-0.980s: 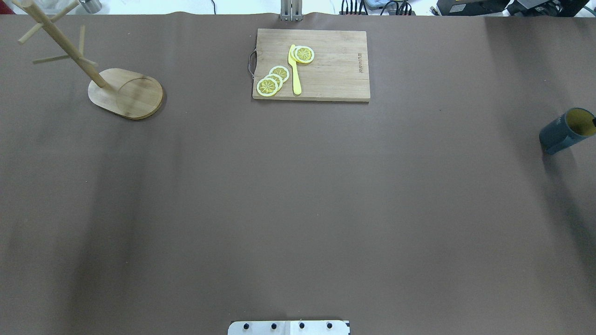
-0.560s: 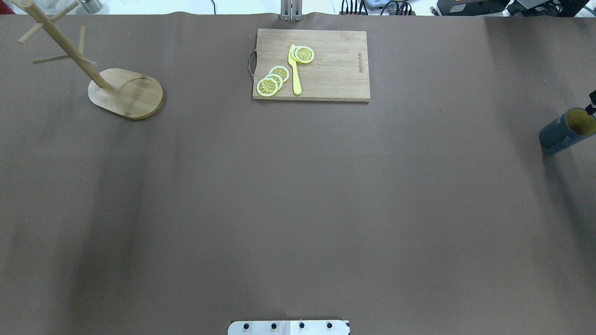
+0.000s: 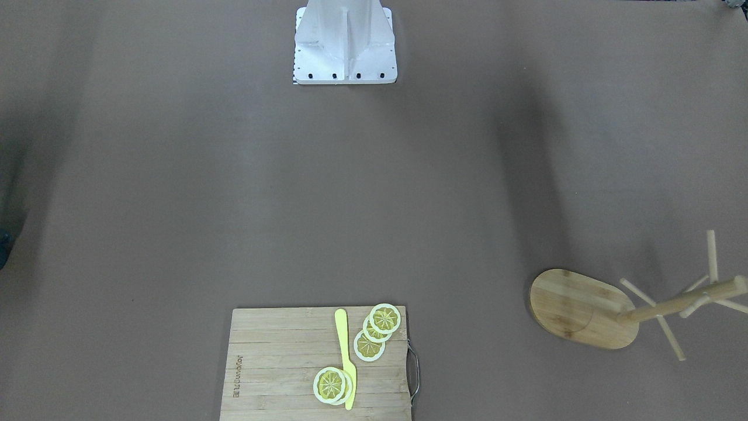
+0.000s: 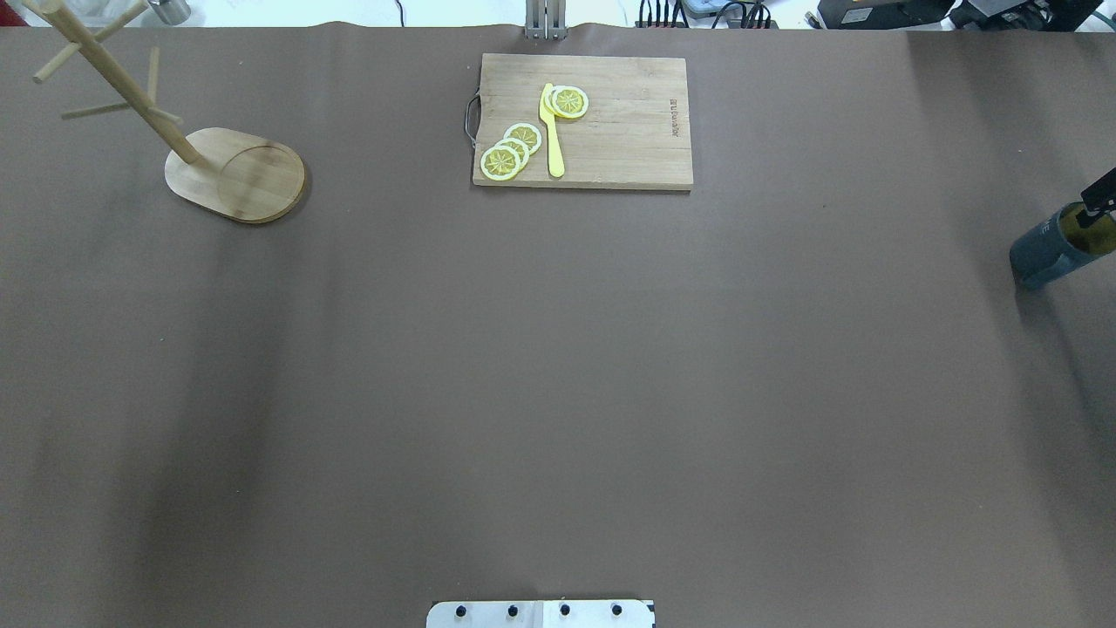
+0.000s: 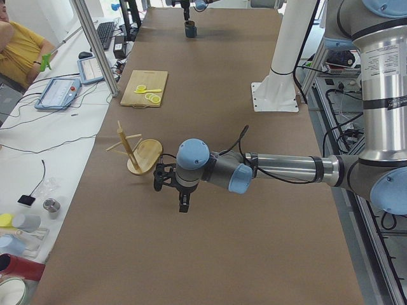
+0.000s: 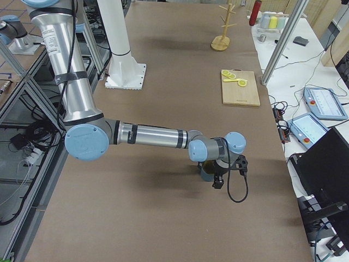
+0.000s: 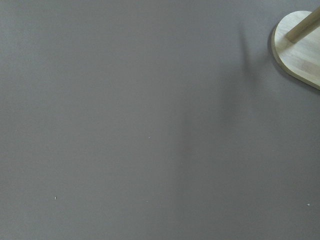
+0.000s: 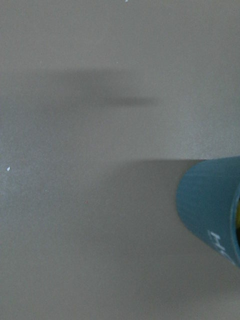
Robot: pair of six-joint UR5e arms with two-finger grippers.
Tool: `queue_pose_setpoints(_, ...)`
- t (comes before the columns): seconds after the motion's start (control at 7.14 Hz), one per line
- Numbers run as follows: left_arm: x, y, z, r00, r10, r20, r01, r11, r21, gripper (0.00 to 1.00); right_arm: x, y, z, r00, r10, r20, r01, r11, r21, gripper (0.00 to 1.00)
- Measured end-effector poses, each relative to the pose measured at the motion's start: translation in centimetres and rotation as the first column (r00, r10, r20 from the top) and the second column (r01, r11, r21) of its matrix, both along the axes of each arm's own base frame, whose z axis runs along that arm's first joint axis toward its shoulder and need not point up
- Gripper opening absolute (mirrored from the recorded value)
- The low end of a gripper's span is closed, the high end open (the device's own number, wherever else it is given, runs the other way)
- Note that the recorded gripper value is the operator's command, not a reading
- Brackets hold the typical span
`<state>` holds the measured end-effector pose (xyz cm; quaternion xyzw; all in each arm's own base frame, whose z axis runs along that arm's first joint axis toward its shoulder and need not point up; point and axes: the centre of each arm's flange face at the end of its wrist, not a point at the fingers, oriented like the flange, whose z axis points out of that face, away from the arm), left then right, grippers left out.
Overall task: Hang cup on storage rack
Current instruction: 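Lower the right gripper toward the teal mug and close on it, then carry the teal mug with the right gripper to the table center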
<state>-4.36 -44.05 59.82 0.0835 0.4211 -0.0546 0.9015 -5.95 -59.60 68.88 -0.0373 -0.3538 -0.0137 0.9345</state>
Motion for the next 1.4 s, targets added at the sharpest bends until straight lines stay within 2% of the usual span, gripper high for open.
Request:
queue_pose_setpoints(0.14, -0.1, 0.1, -0.6, 1.000, -0.015, 0.004, 0.015, 1.000, 0.000, 0.98, -0.5, 0.1, 0.2, 1.000, 0.007, 0.003, -0.007, 1.000, -0.009, 0.00)
queue_pose_setpoints(0.56, -0.2, 0.5, -0.8, 1.000, -0.027, 0.005, 0.027, 1.000, 0.002, 0.98, -2.0, -0.1, -0.9, 1.000, 0.019, 0.022, -0.018, 1.000, -0.019, 0.00)
queue_pose_setpoints(0.84, -0.2, 0.5, -0.8, 1.000, -0.025, 0.003, 0.025, 1.000, 0.003, 0.98, -2.8, -0.4, -4.1, 0.996, 0.032, 0.079, -0.031, 0.999, -0.010, 0.00)
queue_pose_setpoints(1.12, -0.1, 0.5, -0.8, 1.000, -0.023, -0.001, 0.023, 1.000, 0.003, 0.98, -8.4, 0.0, -13.1, 0.983, 0.112, 0.148, -0.105, 0.993, -0.052, 0.00)
queue_pose_setpoints(1.4, 0.0, 0.4, -0.5, 1.000, -0.020, -0.001, 0.020, 1.000, 0.001, 0.98, -17.6, 2.0, -24.8, 0.961, 0.178, 0.212, -0.154, 0.980, -0.125, 0.00)
